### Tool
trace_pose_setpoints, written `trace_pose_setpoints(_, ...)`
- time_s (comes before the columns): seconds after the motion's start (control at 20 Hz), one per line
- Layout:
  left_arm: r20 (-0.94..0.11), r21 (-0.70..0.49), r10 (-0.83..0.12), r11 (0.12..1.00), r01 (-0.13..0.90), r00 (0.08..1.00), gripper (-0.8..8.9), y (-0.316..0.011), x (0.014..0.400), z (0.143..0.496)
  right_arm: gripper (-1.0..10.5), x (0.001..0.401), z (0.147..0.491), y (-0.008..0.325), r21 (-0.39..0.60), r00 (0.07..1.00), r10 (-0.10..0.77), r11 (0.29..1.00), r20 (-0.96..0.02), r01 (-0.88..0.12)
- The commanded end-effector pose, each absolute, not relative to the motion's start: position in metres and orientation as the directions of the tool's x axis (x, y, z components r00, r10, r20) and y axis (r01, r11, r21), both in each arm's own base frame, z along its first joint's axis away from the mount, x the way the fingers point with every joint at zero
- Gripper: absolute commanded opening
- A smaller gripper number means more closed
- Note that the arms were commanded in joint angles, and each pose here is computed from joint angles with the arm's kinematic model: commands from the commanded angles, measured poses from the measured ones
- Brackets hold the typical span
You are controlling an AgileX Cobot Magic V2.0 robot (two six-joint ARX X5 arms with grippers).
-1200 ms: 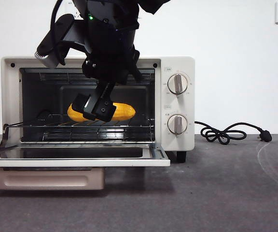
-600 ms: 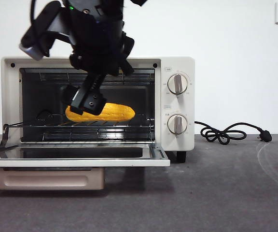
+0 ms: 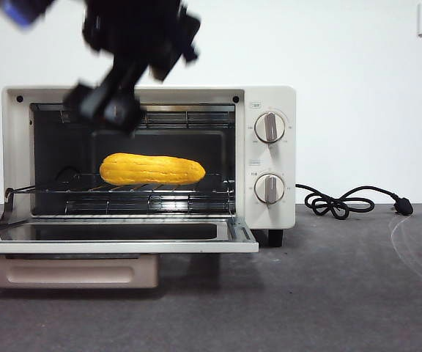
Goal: Take the corn from the table,put the corn in the oven
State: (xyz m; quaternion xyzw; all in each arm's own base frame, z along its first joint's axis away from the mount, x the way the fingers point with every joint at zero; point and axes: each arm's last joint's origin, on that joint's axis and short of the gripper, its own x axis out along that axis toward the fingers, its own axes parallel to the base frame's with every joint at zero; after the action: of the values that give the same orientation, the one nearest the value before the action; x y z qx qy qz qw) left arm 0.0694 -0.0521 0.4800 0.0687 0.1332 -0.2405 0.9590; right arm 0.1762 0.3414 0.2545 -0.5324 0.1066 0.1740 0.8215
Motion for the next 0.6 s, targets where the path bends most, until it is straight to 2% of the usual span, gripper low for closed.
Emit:
trace_pose_setpoints(0.05,-0.3,0.105,-0.434,0.87,0.482,0.849,-0.06,-0.058,0.077,0.479,4.4,0.162,0.278,0.329,-0.775,0.908,0.2,0.475,-0.367,-0.418)
trace_pose_setpoints(0.15,-0.32,0.116,-0.43,0.867,0.485,0.844,-0.06,-0.063,0.083,0.477,4.2,0.154,0.293,0.317,-0.744,0.895,0.222,0.497,-0.388,-0.446)
trace_pose_setpoints(0.4,-0.383,0.17,-0.408,0.851,0.498,0.829,-0.07,-0.081,0.104,0.471,2.4,0.138,0.325,0.282,-0.63,0.845,0.285,0.568,-0.454,-0.53)
trace_pose_setpoints(0.6,-0.432,0.191,-0.405,0.832,0.521,0.806,-0.08,-0.096,0.126,0.463,2.1,0.126,0.348,0.254,-0.594,0.832,0.315,0.588,-0.458,-0.549)
